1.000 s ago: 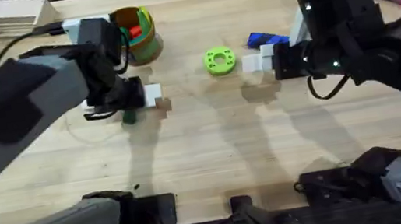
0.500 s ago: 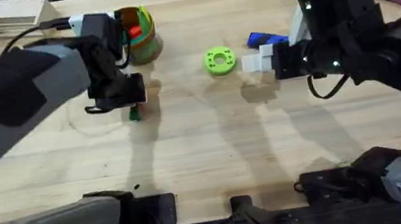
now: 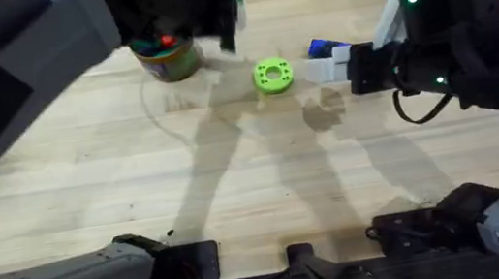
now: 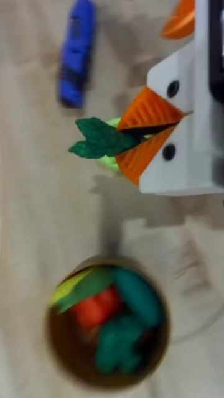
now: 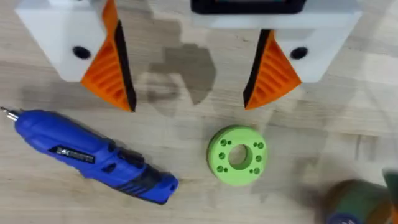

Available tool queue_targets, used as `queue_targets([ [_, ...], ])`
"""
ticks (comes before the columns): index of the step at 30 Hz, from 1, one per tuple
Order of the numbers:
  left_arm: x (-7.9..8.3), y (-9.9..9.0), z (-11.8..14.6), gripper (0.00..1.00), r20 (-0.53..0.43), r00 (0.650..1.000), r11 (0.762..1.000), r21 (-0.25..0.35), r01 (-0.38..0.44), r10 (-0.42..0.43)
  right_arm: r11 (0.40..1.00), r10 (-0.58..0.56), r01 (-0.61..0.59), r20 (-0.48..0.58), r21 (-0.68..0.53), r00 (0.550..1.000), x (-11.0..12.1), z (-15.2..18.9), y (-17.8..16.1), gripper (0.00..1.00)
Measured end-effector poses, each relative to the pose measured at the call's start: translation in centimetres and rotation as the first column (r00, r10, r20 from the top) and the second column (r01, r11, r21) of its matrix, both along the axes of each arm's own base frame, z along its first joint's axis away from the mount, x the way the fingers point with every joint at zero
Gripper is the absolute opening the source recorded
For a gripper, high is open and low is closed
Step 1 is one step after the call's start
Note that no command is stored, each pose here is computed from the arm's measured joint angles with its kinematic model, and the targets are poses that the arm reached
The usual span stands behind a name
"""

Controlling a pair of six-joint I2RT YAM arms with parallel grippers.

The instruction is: Pick up the gripper from the table and insert it into the empty holder that is missing its gripper. Then pick up a screw, insert it into the mounting hole, and use the screwdriver to tighten it. Finally, clean up the table by picking up the vegetable and placing it into the bucket.

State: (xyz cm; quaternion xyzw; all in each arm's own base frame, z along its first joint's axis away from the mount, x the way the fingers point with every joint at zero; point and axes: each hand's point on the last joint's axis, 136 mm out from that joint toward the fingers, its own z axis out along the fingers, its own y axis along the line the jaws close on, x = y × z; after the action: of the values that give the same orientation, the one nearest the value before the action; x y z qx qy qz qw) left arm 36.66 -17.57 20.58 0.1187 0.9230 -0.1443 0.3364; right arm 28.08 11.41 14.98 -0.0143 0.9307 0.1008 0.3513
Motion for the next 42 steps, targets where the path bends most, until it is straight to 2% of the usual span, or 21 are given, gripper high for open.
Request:
queue_targets([
  [4,3.9,1.6,4.2,0.018,0.202,0.977,0.997,0.001,-0.074,0.072,1.000,0.000,0.000,0.013,0.006,1.000,-0.1,0.4,0.0,0.983],
  [6,5.0,2.8,5.1,0.018,0.246,0.963,0.994,0.004,-0.110,0.106,1.000,0.000,0.000,0.010,0.005,1.000,-0.1,0.3,-0.1,0.983],
  [7,6.0,5.3,5.0,0.018,0.258,0.952,0.985,0.021,-0.174,0.163,1.000,0.000,0.000,0.003,0.002,1.000,-0.2,0.2,-0.1,0.983],
  [8,6.3,5.9,4.8,0.018,0.254,0.951,0.981,0.027,-0.190,0.177,1.000,0.000,0.000,0.001,0.001,1.000,-0.3,0.2,-0.1,0.983],
  [12,7.7,8.9,2.4,0.018,0.209,0.947,0.964,0.057,-0.259,0.243,1.000,0.000,0.000,0.000,0.001,1.000,-0.3,0.2,-0.1,0.983],
  [17,9.1,11.5,-1.8,0.018,0.122,0.942,0.941,0.098,-0.325,0.312,1.000,0.000,0.000,0.000,0.001,1.000,-0.3,0.2,-0.1,0.983],
  [24,9.8,12.7,-7.0,0.033,0.018,0.937,0.926,0.144,-0.349,0.350,1.000,0.000,0.000,-0.003,-0.001,1.000,-0.3,0.1,-0.2,0.983],
  [26,9.8,12.7,-7.1,0.284,0.013,0.935,0.925,0.143,-0.353,0.355,1.000,0.000,0.000,-0.005,-0.002,1.000,-0.4,0.1,-0.2,0.982],
  [30,9.4,12.9,-6.9,0.910,0.008,0.931,0.920,0.148,-0.362,0.365,1.000,0.000,0.000,-0.008,-0.004,1.000,-0.4,0.0,-0.2,0.982],
  [31,9.3,12.9,-7.0,0.969,0.000,0.930,0.919,0.147,-0.365,0.369,1.000,0.000,0.000,-0.008,-0.004,1.000,-0.4,0.0,-0.2,0.982],
  [37,6.8,13.0,-7.2,0.993,-0.091,0.926,0.919,0.194,-0.343,0.365,1.000,0.000,-0.001,-0.019,-0.008,1.000,-0.7,-0.1,-0.3,0.982],
  [39,5.8,13.1,-5.9,0.994,-0.105,0.926,0.920,0.201,-0.338,0.363,1.000,0.000,-0.001,-0.035,-0.016,0.999,-1.3,-0.2,-0.6,0.982],
  [42,4.0,13.2,-2.5,0.994,-0.090,0.929,0.921,0.194,-0.337,0.359,1.000,0.000,-0.002,-0.065,-0.030,0.998,-2.5,0.3,-1.2,0.982],
])
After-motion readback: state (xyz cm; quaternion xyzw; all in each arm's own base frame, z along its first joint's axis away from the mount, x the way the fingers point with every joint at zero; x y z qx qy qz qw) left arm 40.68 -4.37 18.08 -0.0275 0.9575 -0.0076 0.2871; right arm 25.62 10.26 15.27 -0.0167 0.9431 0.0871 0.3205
